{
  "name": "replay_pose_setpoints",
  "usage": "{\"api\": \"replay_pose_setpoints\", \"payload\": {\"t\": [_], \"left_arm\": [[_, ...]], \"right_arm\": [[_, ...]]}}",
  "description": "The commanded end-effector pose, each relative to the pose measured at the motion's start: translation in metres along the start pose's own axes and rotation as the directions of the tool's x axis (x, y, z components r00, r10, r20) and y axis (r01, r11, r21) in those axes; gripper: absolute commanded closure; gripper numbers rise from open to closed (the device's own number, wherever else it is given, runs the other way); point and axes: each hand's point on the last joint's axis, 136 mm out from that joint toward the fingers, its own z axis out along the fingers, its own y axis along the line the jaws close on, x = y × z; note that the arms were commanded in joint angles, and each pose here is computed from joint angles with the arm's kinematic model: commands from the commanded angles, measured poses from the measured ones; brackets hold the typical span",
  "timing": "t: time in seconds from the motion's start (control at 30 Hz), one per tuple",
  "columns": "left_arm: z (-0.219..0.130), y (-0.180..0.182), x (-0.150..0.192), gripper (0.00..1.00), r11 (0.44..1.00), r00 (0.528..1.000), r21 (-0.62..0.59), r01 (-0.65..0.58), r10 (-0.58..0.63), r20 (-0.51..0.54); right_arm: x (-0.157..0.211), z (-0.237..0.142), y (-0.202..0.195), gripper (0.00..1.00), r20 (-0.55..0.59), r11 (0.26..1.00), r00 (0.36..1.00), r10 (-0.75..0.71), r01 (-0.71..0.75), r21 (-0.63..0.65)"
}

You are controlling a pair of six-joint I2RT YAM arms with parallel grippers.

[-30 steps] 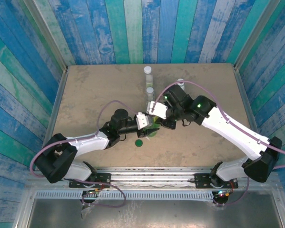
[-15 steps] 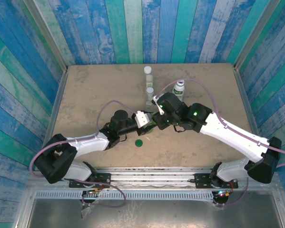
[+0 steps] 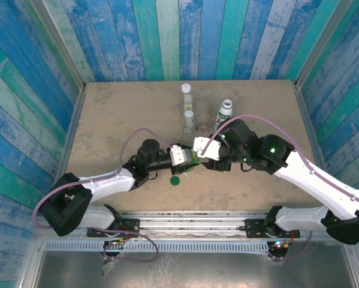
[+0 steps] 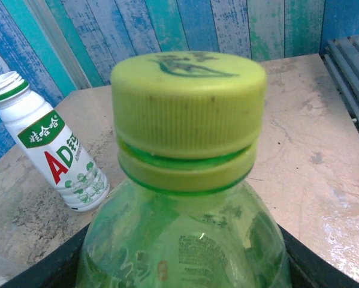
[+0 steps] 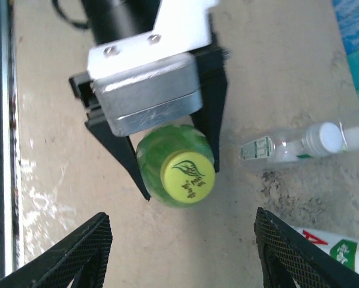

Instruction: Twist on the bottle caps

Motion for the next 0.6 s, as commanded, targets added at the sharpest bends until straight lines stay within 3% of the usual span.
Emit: {"api": "replay_pose_setpoints", "payload": {"t": [0.0,0.3,0.43,0.57], "left_arm": [[-0.006,-0.006,-0.014,0.5,0.999,0.999,0.025,-0.034,0.033,0.04],[-0.006,-0.005,-0.012,0.5,0.999,0.999,0.022,-0.03,0.029,0.032],[-0.006,-0.004,-0.012,0.5,0.999,0.999,0.019,-0.03,0.029,0.031],[-0.006,-0.003,-0.012,0.5,1.0,0.999,0.013,-0.027,0.027,0.026]], "right_arm": [[0.006,0.009,0.003,0.37,-0.063,0.97,0.97,-0.236,0.231,-0.07],[0.005,0.031,0.003,0.54,-0.126,0.961,0.961,-0.244,0.223,-0.161],[0.004,0.031,0.004,0.76,-0.125,0.965,0.966,-0.225,0.203,-0.168],[0.005,0.032,0.005,0.79,-0.135,0.977,0.977,-0.164,0.142,-0.16]]}}
